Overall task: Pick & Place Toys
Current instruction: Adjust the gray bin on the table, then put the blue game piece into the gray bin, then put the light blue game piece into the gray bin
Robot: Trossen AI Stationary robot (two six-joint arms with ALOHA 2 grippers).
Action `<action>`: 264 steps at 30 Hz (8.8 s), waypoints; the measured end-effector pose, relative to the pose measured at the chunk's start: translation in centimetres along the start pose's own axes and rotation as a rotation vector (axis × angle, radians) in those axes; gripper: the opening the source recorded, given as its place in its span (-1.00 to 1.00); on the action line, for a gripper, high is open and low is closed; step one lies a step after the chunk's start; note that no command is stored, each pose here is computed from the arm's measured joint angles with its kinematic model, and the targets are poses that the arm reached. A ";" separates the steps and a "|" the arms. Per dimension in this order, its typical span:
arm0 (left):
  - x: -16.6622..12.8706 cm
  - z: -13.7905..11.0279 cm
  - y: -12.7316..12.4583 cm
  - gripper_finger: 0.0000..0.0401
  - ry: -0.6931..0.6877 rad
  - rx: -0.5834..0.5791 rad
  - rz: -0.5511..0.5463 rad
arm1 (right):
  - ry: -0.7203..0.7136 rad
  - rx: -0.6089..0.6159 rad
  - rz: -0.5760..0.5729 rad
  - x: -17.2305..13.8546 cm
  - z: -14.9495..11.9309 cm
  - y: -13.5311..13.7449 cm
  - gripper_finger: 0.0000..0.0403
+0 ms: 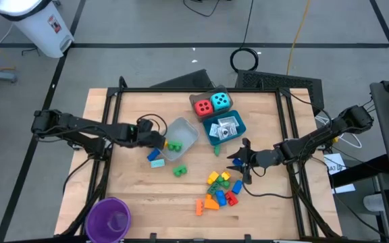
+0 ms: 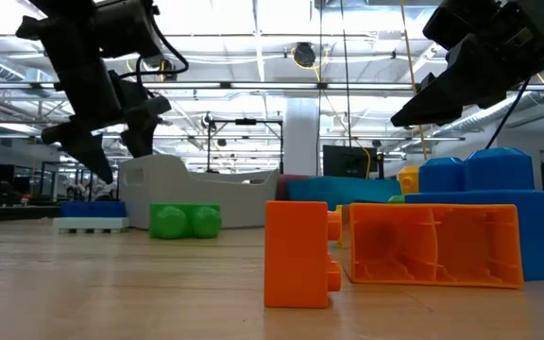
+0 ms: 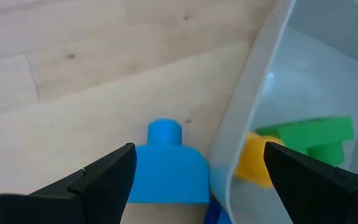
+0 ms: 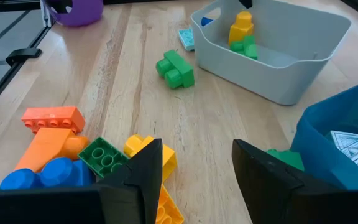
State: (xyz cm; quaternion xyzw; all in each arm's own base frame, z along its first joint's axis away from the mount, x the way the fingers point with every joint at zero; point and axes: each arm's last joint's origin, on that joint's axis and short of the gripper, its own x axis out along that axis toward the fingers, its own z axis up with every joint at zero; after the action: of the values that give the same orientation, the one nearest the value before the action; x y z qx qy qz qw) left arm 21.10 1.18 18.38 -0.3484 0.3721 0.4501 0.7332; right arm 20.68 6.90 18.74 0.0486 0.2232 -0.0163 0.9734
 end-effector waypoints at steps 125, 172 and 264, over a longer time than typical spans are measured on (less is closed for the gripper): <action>3.8 -2.1 0.5 0.77 0.059 0.054 0.095 | -0.002 0.005 -0.003 0.0 0.0 0.0 -0.17; 0.8 0.5 -4.7 0.51 0.002 0.318 -0.182 | -0.005 0.031 -0.047 0.3 0.3 -1.1 -0.17; -0.5 -6.7 -3.2 0.81 0.222 0.479 -0.239 | -0.033 0.032 -0.039 0.3 0.5 -1.0 -0.17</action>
State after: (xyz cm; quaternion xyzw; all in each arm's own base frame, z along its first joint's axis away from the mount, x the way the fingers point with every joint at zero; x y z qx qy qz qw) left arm 22.37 -5.79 16.15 -0.2538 0.5021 0.2191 0.7972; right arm 21.15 5.85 19.01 0.0597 0.2078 -0.0398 0.9755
